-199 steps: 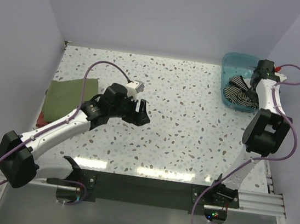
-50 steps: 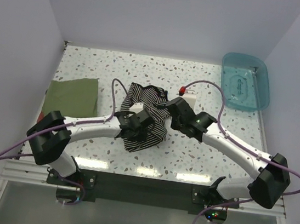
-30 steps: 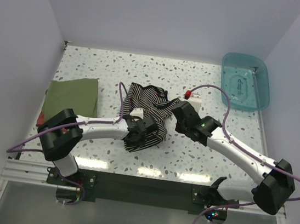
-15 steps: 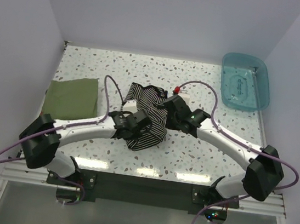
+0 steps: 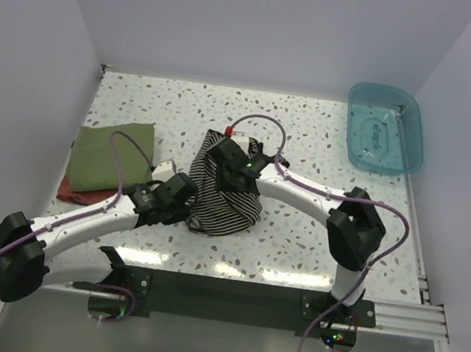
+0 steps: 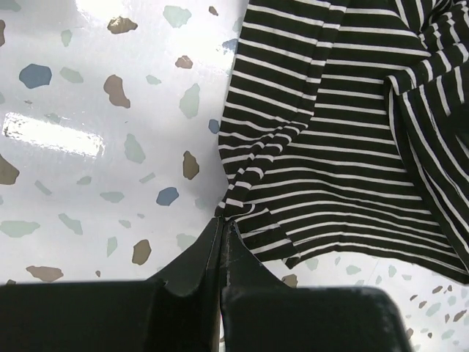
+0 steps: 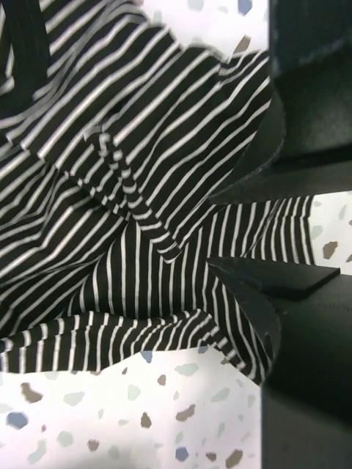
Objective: Fold and stack the tank tops
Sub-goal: Flatten the tank top out
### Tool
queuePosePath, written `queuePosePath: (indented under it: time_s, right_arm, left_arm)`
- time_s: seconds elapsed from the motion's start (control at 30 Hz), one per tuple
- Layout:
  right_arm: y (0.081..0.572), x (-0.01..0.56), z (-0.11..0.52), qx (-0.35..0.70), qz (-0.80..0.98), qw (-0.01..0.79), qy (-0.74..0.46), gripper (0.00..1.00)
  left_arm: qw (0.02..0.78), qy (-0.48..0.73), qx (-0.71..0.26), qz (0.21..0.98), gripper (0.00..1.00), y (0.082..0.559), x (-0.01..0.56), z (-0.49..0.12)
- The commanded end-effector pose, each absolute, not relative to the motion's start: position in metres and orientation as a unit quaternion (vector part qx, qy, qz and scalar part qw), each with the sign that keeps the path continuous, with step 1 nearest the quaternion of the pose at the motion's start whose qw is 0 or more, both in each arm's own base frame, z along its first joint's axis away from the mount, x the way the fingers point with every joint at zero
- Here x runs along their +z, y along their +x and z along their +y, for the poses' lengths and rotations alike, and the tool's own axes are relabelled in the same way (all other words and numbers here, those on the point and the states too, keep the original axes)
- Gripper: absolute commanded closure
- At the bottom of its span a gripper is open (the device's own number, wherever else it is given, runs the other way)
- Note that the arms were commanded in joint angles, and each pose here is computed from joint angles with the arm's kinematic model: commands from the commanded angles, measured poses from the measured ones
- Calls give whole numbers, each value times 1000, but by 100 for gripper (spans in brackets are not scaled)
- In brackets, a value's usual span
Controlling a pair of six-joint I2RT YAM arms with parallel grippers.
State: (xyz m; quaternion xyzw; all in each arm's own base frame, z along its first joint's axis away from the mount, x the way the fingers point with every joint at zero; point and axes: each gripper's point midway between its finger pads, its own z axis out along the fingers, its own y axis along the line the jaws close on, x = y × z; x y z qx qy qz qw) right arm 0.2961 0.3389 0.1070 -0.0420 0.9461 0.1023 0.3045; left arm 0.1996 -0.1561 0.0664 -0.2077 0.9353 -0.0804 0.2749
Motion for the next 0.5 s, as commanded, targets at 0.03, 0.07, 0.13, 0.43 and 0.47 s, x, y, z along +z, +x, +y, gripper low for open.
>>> queuePosePath:
  time_s: [0.03,0.07,0.13,0.43,0.47]
  right_arm:
    - [305,98,359,94,946,309,-28,55]
    - [305,95,359,87,947,307,-26,53]
    - [310,88,361,73,949,307,-20,50]
    - [316,68,347,29,949,315,16,42]
    - [318,67,346,25,947,318,20,41]
  left_arm:
    - [295,-214,-112,925,100,203,76,-156]
    - [294,-212,-111,925,100,201,75,-155]
    - [291,-212,-112,926,100,199,73,-154]
    - [296,-206,-120,925,100,197,74,-153]
    - [297,-206,-121,925,100,198,75,-153]
